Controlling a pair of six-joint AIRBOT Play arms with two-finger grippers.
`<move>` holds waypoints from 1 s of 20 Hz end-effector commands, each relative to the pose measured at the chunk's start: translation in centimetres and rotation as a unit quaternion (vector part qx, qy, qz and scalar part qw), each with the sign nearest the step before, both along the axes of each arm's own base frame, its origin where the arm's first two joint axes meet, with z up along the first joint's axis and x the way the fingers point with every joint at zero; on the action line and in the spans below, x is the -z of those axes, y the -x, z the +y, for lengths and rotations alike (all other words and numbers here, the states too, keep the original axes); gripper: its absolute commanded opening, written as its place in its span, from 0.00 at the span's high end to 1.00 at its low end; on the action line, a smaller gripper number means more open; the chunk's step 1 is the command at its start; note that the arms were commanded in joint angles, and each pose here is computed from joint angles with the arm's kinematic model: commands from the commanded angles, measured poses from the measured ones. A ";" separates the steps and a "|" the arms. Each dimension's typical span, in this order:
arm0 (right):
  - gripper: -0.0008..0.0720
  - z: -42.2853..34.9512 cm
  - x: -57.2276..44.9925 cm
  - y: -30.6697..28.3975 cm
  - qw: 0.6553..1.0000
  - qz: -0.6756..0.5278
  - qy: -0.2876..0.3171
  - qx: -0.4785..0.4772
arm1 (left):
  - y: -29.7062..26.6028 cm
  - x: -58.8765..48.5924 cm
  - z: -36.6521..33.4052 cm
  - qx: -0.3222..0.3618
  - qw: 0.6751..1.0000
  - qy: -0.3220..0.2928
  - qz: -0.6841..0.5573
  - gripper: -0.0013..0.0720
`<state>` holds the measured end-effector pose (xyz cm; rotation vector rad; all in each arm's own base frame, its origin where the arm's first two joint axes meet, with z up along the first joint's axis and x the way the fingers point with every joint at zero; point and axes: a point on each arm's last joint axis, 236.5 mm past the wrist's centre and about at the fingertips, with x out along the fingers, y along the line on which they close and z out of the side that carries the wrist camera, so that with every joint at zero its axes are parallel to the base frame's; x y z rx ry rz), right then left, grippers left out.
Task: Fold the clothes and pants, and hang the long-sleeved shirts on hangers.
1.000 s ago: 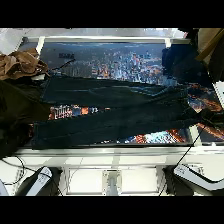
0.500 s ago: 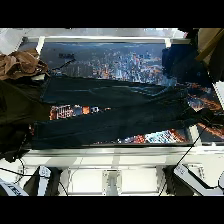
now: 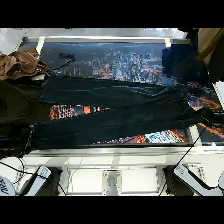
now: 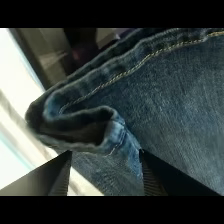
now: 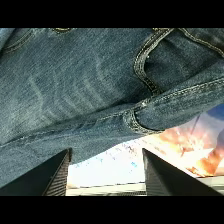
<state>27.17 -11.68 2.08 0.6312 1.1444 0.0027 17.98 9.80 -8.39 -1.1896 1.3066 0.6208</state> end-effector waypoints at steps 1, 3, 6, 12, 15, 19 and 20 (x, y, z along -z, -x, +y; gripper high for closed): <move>0.32 0.4 0.3 1.4 0.999 0.028 -0.002 -0.018 | -0.5 1.3 0.1 0.007 1.000 0.002 0.008 0.83; 0.32 -0.1 0.2 2.6 0.998 0.053 0.013 -0.032 | -0.7 1.2 0.3 0.026 1.000 -0.007 0.001 0.97; 0.32 -0.7 -0.7 2.8 0.997 0.057 0.029 -0.039 | -1.2 0.5 0.9 0.037 0.999 -0.020 -0.011 0.97; 0.32 -0.9 -0.9 2.7 0.997 0.055 0.033 -0.037 | -2.0 -1.4 1.6 0.043 0.998 -0.040 -0.031 0.03; 0.32 -0.9 -0.9 2.6 0.997 0.054 0.032 -0.037 | -1.8 -0.7 1.4 0.027 0.999 -0.023 -0.017 0.03; 0.32 -0.9 -0.9 2.6 0.997 0.055 0.032 -0.037 | -0.9 0.6 0.2 0.028 0.999 0.022 0.016 0.04; 0.32 -0.9 -0.9 2.6 0.997 0.055 0.032 -0.037 | -0.8 0.9 0.0 0.029 0.999 0.028 0.021 0.04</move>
